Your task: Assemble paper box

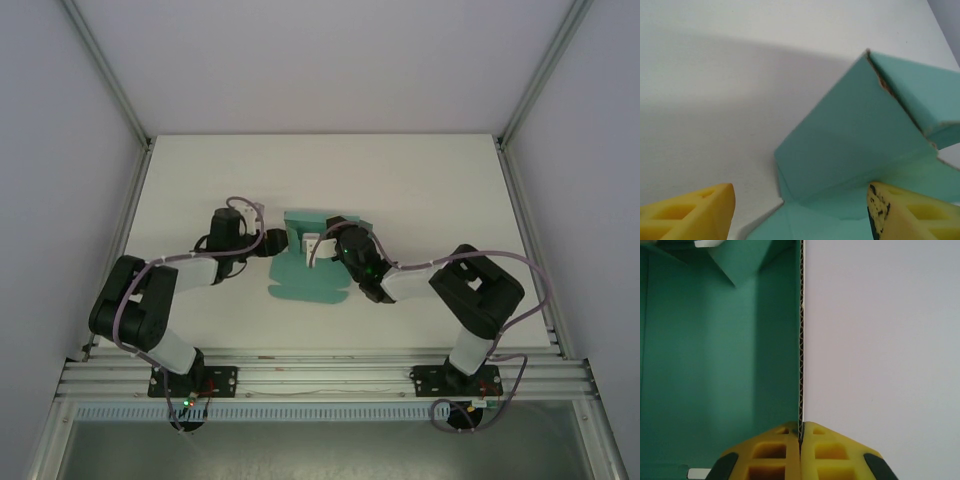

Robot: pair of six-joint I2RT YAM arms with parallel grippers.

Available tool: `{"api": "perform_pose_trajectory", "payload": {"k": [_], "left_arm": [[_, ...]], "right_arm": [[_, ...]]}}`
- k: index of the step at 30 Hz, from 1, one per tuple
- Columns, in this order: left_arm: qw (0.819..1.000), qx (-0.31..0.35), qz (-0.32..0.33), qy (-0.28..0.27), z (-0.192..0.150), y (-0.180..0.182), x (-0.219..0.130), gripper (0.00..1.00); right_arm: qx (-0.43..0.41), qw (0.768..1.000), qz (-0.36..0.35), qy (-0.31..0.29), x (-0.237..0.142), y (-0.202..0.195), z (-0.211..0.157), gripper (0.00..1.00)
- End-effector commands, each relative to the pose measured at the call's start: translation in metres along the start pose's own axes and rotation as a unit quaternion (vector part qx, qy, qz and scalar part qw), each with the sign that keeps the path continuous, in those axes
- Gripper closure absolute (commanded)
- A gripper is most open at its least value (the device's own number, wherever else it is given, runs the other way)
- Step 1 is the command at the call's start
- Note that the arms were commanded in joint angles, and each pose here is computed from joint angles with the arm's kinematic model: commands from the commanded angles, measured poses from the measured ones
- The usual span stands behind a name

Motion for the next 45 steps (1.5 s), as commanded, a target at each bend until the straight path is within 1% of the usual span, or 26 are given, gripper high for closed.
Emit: {"api": "perform_pose_trajectory", "payload": {"k": [1, 3, 6, 12, 15, 18, 20, 27, 30, 32, 34, 35, 38, 40, 41, 42, 44, 45], "left_arm": [[0.998, 0.052, -0.003, -0.045, 0.007, -0.009, -0.003, 0.3], [0.996, 0.074, -0.008, -0.052, 0.006, -0.016, -0.002, 0.3], [0.994, 0.089, 0.011, -0.054, 0.007, -0.015, 0.002, 0.3], [0.993, 0.1, 0.007, -0.061, 0.012, -0.016, 0.011, 0.35], [0.991, 0.116, 0.012, -0.061, 0.01, -0.016, 0.015, 0.38], [0.99, 0.131, 0.014, -0.058, 0.008, -0.018, 0.021, 0.45], [0.988, 0.139, 0.016, -0.059, 0.006, -0.02, 0.024, 0.47], [0.988, 0.139, 0.012, -0.065, 0.008, -0.023, 0.03, 0.62], [0.986, 0.148, 0.044, -0.062, 0.008, -0.023, 0.034, 0.72], [0.984, 0.147, 0.081, -0.063, 0.007, -0.021, 0.036, 0.76], [0.982, 0.144, 0.11, -0.06, 0.004, -0.018, 0.039, 0.77], [0.98, 0.139, 0.131, -0.061, 0.003, -0.015, 0.04, 0.8], [0.978, 0.128, 0.156, -0.055, -0.005, -0.011, 0.046, 0.84], [0.974, 0.126, 0.181, -0.054, -0.01, -0.01, 0.049, 0.93], [0.97, 0.128, 0.199, -0.056, -0.011, -0.01, 0.05, 1.0], [0.964, 0.13, 0.223, -0.057, -0.013, -0.009, 0.051, 1.0], [0.947, 0.13, 0.286, -0.072, -0.015, -0.006, 0.047, 1.0], [0.941, 0.131, 0.303, -0.075, -0.016, -0.005, 0.046, 1.0]], "right_arm": [[0.015, 1.0, -0.007, 0.0, -0.006, -0.006, 0.002, 1.0], [0.015, 1.0, -0.004, 0.0, -0.006, -0.005, 0.002, 1.0], [0.012, 1.0, 0.0, -0.007, -0.007, -0.004, 0.004, 1.0], [-0.004, 1.0, 0.02, -0.017, -0.01, 0.01, 0.004, 1.0], [-0.006, 0.999, 0.03, -0.017, -0.015, 0.019, 0.003, 1.0], [-0.01, 0.999, 0.045, -0.014, -0.019, 0.028, 0.004, 1.0], [-0.011, 0.999, 0.048, -0.015, -0.02, 0.033, 0.006, 1.0], [-0.009, 0.999, 0.049, -0.003, -0.023, 0.04, 0.006, 1.0], [-0.001, 0.999, 0.044, -0.004, -0.023, 0.038, 0.006, 1.0], [0.003, 0.999, 0.044, -0.005, -0.024, 0.038, 0.007, 1.0], [0.009, 0.999, 0.044, -0.004, -0.024, 0.037, 0.007, 1.0], [0.014, 0.999, 0.043, -0.004, -0.025, 0.037, 0.008, 1.0], [0.022, 0.999, 0.045, -0.002, -0.025, 0.037, 0.008, 1.0], [0.024, 0.999, 0.049, 0.002, -0.026, 0.037, 0.007, 1.0], [0.026, 0.998, 0.049, 0.006, -0.026, 0.038, 0.007, 1.0], [0.028, 0.998, 0.047, 0.009, -0.025, 0.037, 0.007, 1.0], [0.034, 0.998, 0.045, 0.015, -0.026, 0.036, 0.005, 1.0], [0.037, 0.998, 0.044, 0.019, -0.025, 0.035, 0.005, 1.0]]}}
Point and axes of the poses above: each hand's point on the last joint's axis, 136 mm out from that joint toward the fingers, its own x axis out along the fingers, its own y axis along the line the jaws close on, z = x × y, the point moved 6 cm from there along -x, back along the fingers, and after that the axes turned 7 degrees about x, right-handed, at the moved point
